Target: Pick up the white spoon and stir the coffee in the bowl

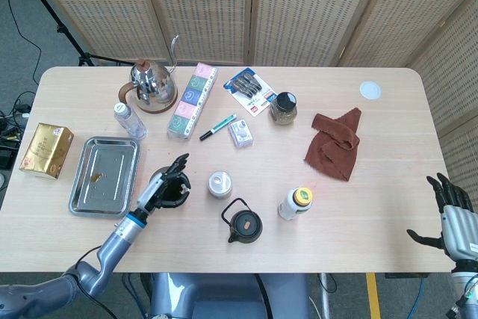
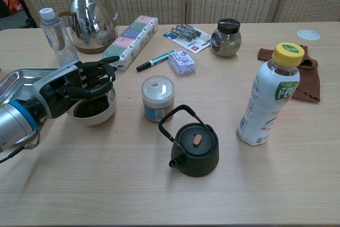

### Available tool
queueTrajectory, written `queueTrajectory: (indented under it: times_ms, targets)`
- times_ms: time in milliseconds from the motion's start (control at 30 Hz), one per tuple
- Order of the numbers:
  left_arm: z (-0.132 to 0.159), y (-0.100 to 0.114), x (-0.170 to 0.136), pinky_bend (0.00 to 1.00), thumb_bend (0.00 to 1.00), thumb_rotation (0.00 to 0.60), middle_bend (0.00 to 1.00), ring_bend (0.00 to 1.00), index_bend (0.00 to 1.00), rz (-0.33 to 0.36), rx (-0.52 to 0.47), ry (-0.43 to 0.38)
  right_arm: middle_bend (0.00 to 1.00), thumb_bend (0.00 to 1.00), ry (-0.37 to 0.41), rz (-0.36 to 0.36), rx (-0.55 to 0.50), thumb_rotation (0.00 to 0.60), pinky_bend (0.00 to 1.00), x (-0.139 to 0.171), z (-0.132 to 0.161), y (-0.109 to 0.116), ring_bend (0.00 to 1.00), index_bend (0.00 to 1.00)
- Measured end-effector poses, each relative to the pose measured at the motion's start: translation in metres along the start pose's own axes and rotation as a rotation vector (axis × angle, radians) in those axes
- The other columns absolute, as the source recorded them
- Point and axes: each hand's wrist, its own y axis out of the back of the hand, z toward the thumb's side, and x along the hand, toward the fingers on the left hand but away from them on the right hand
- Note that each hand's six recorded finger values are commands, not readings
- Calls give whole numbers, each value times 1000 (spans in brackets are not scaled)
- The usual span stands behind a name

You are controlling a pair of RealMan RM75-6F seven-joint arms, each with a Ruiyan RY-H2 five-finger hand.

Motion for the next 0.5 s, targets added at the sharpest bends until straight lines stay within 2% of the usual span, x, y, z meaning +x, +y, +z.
queueTrajectory:
  times_ms: [267,500]
  targets:
    - [-9,12,-7,0,478,600,0,0,663,30,-6,27,0,0,1,4,4,600,0,0,0,-2,0,0]
    - [-12,21,-7,0,478,600,0,0,664,62,11,20,0,0,0,7,7,600,0,0,1,-3,0,0]
